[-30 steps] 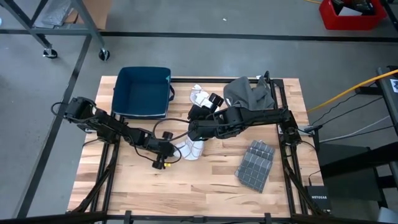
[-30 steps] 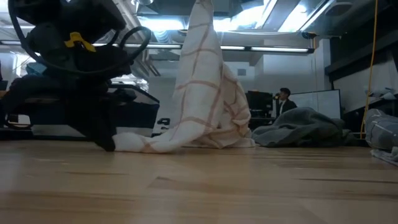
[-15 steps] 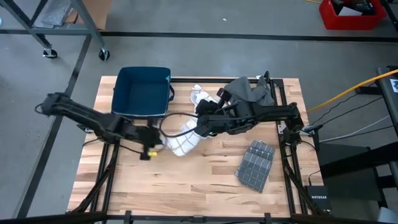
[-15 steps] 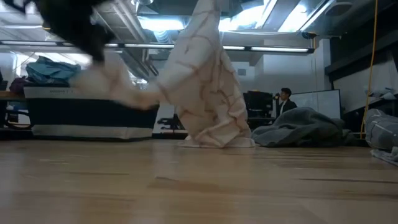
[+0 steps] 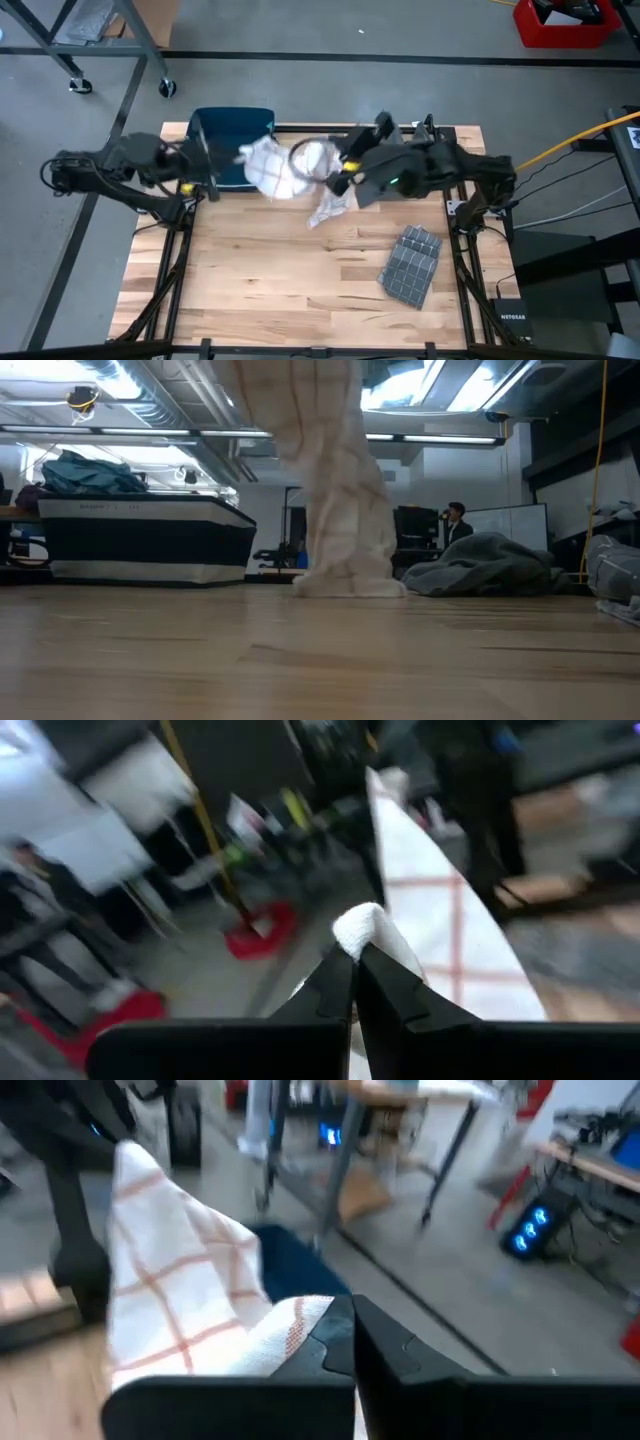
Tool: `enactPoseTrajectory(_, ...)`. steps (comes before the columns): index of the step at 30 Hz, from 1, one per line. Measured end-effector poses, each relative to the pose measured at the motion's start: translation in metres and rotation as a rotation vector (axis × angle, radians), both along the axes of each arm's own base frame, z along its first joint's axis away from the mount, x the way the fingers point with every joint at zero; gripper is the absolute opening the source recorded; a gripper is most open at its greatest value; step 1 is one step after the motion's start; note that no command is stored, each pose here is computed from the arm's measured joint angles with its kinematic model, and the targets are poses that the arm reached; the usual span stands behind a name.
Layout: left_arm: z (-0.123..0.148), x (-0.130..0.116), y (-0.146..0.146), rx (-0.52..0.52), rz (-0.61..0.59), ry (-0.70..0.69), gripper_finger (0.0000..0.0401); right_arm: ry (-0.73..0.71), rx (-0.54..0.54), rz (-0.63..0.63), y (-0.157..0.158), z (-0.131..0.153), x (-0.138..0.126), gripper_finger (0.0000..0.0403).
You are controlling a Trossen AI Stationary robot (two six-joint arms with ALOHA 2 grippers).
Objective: Fold towel
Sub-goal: Fold the white towel
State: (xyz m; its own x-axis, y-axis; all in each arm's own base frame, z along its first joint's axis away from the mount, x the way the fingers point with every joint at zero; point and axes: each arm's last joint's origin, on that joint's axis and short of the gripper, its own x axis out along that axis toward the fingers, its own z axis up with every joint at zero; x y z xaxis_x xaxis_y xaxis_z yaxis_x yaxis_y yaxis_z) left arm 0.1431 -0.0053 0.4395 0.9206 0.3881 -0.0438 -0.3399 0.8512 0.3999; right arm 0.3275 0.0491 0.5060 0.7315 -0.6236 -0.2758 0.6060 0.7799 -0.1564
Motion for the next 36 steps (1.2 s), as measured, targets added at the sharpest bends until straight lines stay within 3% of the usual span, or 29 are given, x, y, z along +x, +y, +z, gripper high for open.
enactPoseTrajectory(10, 0.073, -0.001, 0.021, 0.2, 0.191, -0.375, 0.0, -0.38, -0.113, 0.029, -0.008, 0.07, -0.038, 0.0)
enactPoseTrajectory(17, 0.116, 0.006, 0.033, 0.308, 0.307, -0.523, 0.0, -0.55, -0.191, 0.016, -0.011, 0.097, -0.052, 0.0)
enactPoseTrajectory(21, 0.124, 0.018, 0.037, 0.306, 0.311, -0.489, 0.0, -0.581, -0.197, 0.031, -0.012, 0.101, -0.055, 0.0)
enactPoseTrajectory(27, 0.108, 0.039, 0.039, 0.307, 0.281, -0.302, 0.0, -0.438, -0.142, 0.08, -0.007, 0.078, -0.038, 0.0011)
enactPoseTrajectory(36, 0.086, 0.05, 0.038, 0.34, 0.163, -0.064, 0.0, -0.217, 0.006, 0.112, 0.001, 0.03, -0.003, 0.0097)
